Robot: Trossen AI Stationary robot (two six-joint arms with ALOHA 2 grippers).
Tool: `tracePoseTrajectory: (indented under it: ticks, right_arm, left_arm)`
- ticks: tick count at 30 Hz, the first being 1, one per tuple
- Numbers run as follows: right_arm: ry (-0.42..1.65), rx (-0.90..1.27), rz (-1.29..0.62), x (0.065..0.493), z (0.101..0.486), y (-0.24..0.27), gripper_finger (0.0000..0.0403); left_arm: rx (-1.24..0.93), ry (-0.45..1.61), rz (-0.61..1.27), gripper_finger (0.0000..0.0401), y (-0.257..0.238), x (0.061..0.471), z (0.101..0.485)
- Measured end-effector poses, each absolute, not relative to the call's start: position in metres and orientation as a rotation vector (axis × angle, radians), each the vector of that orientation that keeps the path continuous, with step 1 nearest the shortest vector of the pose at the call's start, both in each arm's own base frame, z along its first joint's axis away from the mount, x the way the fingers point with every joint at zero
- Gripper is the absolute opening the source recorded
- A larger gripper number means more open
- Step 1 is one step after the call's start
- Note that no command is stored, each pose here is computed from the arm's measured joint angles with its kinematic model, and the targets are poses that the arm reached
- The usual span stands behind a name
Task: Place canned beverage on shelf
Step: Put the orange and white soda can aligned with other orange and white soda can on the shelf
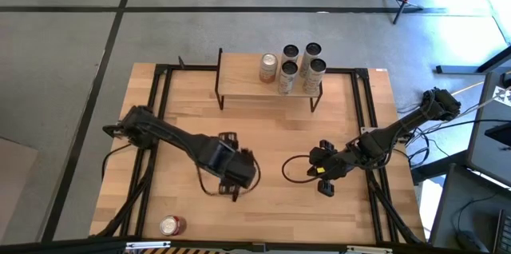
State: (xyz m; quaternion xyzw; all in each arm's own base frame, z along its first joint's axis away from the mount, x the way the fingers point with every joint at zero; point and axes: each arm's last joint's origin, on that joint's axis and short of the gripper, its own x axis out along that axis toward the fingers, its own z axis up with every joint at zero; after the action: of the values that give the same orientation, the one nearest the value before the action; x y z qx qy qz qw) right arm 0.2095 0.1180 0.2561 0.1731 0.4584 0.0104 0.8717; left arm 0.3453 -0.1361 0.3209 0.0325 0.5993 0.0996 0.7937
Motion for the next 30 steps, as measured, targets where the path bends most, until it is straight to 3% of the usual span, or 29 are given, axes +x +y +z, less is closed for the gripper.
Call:
tracePoseTrajectory:
  ticks: [4, 8, 19, 30]
  right_arm:
    - [0.946, 0.362, 0.017, 0.21, 0.257, 0.118, 0.0017]
    - [0.92, 0.371, 0.022, 0.212, 0.258, 0.119, 0.0017]
    - [0.915, 0.377, 0.029, 0.213, 0.259, 0.119, 0.0017]
    - [0.918, 0.379, 0.034, 0.212, 0.259, 0.12, 0.0017]
  left_arm:
    - [-0.086, 1.146, 0.403, 0.0323, -0.144, 0.341, 0.33]
    - [-0.172, 1.073, 0.468, 0.0323, -0.159, 0.338, 0.329]
    - [-0.363, 1.115, 0.645, 0.0323, -0.173, 0.338, 0.294]
    - [-0.445, 1.08, 0.654, 0.0323, -0.148, 0.331, 0.32]
